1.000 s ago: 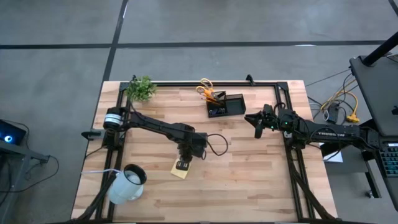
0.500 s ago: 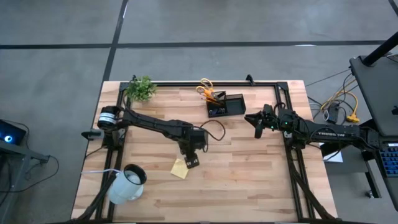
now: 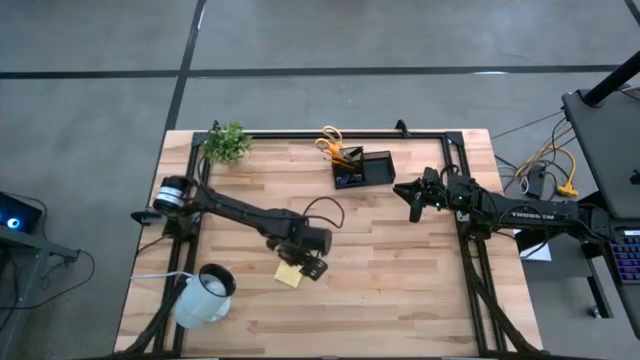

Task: Pick and place office supplies into organizer
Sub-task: Put the sticky note into the desk organizer

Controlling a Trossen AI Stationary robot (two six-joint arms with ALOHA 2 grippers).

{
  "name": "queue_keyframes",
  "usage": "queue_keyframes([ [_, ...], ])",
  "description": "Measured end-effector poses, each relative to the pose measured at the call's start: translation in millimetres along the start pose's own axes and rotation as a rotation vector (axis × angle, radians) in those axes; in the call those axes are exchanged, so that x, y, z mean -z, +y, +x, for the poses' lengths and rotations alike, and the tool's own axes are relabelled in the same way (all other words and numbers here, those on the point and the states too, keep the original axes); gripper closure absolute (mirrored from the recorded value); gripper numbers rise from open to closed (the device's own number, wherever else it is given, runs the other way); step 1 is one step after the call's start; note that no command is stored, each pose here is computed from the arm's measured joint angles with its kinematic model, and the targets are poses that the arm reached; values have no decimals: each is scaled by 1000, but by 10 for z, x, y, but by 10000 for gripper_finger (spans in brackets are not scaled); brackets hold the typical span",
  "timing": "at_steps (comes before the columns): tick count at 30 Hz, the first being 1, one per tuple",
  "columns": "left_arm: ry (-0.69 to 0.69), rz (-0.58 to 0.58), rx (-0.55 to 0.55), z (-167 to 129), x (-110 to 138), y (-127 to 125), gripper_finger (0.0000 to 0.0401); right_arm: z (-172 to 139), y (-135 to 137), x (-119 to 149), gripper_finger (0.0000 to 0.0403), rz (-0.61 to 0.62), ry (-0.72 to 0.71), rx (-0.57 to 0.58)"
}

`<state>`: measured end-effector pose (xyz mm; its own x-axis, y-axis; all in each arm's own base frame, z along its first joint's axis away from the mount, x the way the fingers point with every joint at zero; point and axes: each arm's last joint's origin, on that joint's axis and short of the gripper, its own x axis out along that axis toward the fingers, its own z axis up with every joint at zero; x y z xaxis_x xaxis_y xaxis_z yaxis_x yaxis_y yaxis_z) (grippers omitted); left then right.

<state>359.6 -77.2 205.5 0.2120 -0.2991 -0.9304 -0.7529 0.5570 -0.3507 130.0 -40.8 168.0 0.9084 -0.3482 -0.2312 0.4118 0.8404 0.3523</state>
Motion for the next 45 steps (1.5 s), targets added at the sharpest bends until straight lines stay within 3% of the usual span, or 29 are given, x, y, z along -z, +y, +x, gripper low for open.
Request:
queue_keyframes([
  [10,-7,-190,-108,60,237,2,201,0,0,-1,346,-6,-1,2],
  [16,-58,-228,-155,64,341,-18,201,0,-1,0,346,-7,0,3],
  [24,-140,-250,-300,77,360,123,201,0,-1,0,346,-7,0,3],
  [31,-169,-226,-246,192,226,203,201,0,-1,0,346,-7,0,3],
  [38,-157,-263,-274,267,215,311,201,0,-1,1,346,-4,0,3],
  [45,-142,-264,-137,387,178,280,201,0,-1,0,346,-5,0,3],
])
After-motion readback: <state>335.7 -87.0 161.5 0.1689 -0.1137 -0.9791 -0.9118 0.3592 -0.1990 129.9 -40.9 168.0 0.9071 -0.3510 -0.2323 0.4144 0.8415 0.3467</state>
